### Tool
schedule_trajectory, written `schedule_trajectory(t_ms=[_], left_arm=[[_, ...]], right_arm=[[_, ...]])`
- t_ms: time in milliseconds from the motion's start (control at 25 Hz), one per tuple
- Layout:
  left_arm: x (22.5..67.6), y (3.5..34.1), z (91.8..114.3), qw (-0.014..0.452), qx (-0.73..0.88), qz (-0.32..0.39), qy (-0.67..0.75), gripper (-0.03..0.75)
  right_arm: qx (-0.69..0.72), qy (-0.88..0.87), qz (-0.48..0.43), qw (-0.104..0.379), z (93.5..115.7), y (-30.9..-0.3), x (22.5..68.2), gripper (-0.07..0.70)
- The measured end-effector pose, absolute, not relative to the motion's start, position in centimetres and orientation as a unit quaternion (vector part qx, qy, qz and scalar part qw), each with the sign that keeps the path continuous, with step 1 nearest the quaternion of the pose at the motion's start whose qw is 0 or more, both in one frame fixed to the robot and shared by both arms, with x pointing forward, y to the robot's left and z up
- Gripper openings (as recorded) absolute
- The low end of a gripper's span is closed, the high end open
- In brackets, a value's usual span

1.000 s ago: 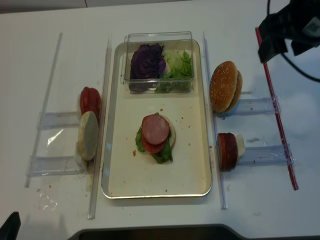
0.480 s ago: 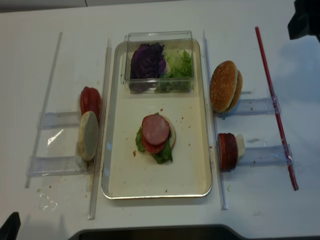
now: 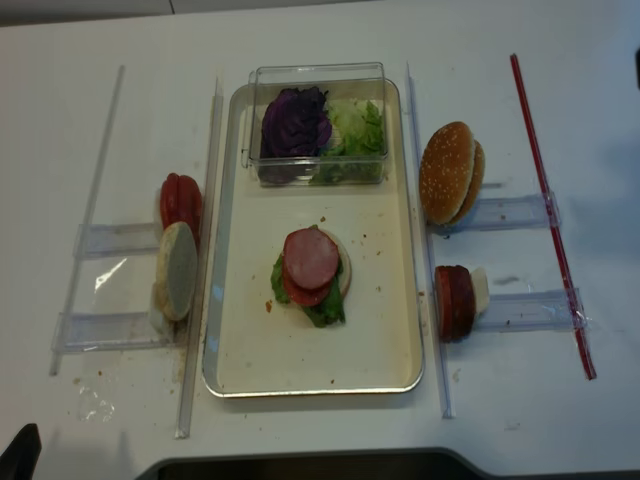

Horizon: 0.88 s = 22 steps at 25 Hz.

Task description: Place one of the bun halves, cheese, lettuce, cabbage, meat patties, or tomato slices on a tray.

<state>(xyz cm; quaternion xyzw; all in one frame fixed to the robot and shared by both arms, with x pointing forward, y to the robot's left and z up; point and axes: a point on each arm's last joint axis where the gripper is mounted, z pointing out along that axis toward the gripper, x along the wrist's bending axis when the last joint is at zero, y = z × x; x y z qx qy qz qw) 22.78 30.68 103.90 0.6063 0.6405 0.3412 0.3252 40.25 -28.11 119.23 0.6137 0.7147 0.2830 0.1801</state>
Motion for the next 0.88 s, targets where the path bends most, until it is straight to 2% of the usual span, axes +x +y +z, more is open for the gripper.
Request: schedule_trajectory(t_ms=[480, 880], left_arm=[[22.8, 30.7, 103.9, 0.325, 0.606, 0.341, 0.640, 0.492], [22.8, 30.7, 103.9, 0.325, 0.606, 0.341, 0.640, 0.492]], right_arm=[[0.616, 0.706, 0.283, 0.205, 115.6, -28.5, 34.7, 0.562], [0.592, 0.676, 0.333, 0.286, 114.3, -28.8, 30.7, 0.562]])
